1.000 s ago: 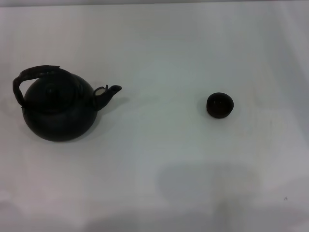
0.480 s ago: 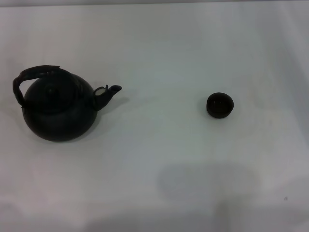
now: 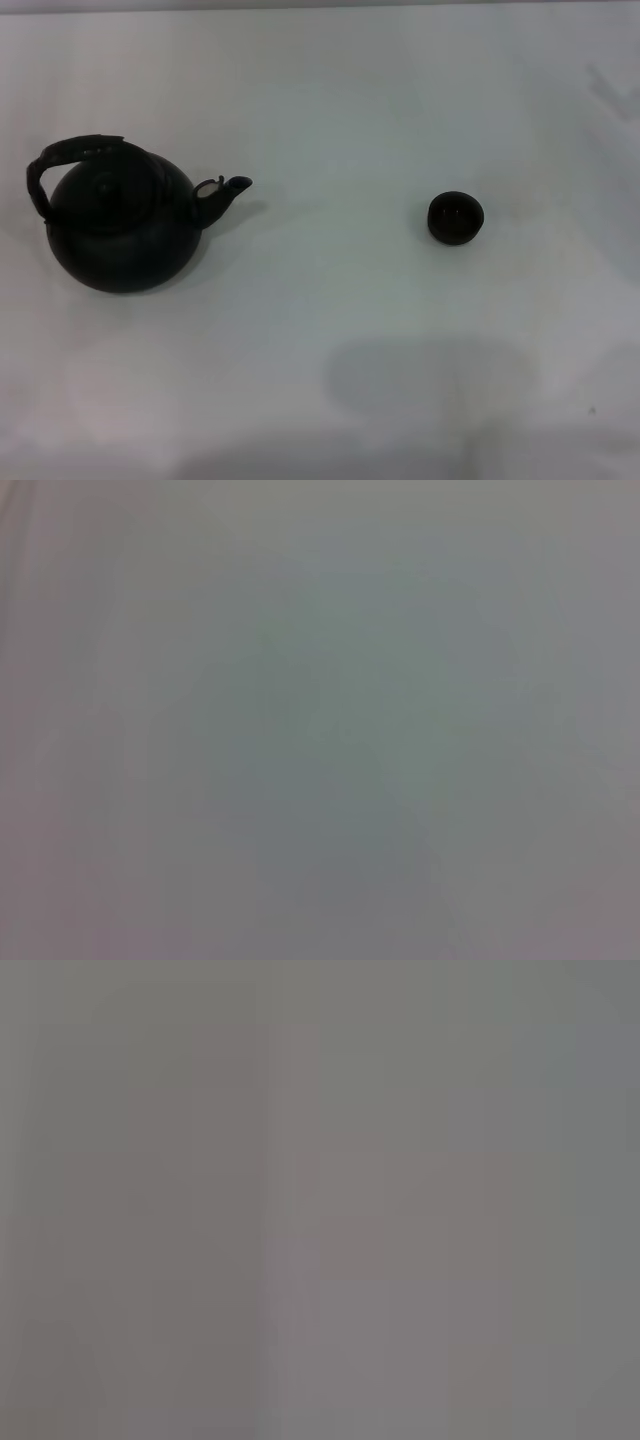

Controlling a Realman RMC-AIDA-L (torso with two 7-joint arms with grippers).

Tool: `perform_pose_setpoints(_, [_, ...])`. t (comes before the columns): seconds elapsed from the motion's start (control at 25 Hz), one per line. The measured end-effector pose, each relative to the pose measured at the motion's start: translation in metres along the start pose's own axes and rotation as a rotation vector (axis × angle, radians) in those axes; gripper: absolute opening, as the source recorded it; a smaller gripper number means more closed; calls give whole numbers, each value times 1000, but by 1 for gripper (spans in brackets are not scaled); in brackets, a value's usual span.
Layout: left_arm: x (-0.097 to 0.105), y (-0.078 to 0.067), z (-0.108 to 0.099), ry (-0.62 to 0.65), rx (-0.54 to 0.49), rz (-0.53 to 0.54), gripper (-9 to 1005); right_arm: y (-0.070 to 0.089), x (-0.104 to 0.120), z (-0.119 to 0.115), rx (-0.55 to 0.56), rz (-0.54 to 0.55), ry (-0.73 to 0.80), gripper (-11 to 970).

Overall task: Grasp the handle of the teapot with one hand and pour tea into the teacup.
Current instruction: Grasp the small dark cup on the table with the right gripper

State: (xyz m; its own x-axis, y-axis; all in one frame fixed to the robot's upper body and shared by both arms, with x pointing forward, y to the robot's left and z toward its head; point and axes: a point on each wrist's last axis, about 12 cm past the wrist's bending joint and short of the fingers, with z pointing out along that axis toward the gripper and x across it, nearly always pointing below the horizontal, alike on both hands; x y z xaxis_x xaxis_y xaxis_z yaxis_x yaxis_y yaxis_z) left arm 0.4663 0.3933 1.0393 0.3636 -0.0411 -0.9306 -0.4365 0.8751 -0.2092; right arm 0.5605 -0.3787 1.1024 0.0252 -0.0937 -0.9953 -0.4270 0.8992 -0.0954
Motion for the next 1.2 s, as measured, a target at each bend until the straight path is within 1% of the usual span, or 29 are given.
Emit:
perform_pose_setpoints(0.12, [2, -1, 0, 21, 14, -6, 890, -8, -21, 8, -102, -41, 77, 862])
perform_pose_setpoints(0.24, [7, -2, 1, 67, 31, -20, 890, -9, -43, 18, -212, -86, 186, 863])
perform_pose_setpoints(0.32, [10, -2, 2, 97, 39, -35, 890, -6, -56, 25, -284, -116, 241, 863])
perform_pose_setpoints(0.44, [11, -2, 5, 117, 52, -52, 890, 6, -74, 34, -421, -146, 352, 863])
perform_pose_setpoints(0.56, [11, -1, 9, 116, 55, -61, 890, 17, -88, 43, -522, -159, 479, 864])
perform_pose_setpoints(0.68, [11, -3, 10, 114, 58, -66, 890, 31, -92, 51, -597, -162, 618, 864])
perform_pose_setpoints(0.72, [11, -3, 10, 114, 58, -66, 890, 42, -89, 56, -627, -174, 709, 865])
perform_pose_setpoints(0.76, [11, -3, 10, 114, 59, -66, 890, 47, -86, 59, -639, -179, 748, 865])
perform_pose_setpoints(0.8, [11, -4, 11, 114, 60, -67, 890, 47, -86, 59, -639, -179, 748, 865])
perform_pose_setpoints(0.88, [11, -4, 11, 113, 62, -68, 891, 59, -80, 64, -659, -195, 833, 865])
perform_pose_setpoints(0.92, [11, -5, 11, 113, 63, -68, 891, 68, -75, 67, -669, -206, 888, 865])
perform_pose_setpoints(0.96, [11, -5, 12, 113, 64, -69, 891, 68, -75, 67, -669, -206, 888, 866])
perform_pose_setpoints(1.12, [11, -8, 14, 112, 72, -72, 891, 86, -68, 73, -718, -210, 930, 866])
perform_pose_setpoints(1.2, [11, -9, 14, 112, 74, -73, 891, 89, -68, 74, -728, -207, 926, 866])
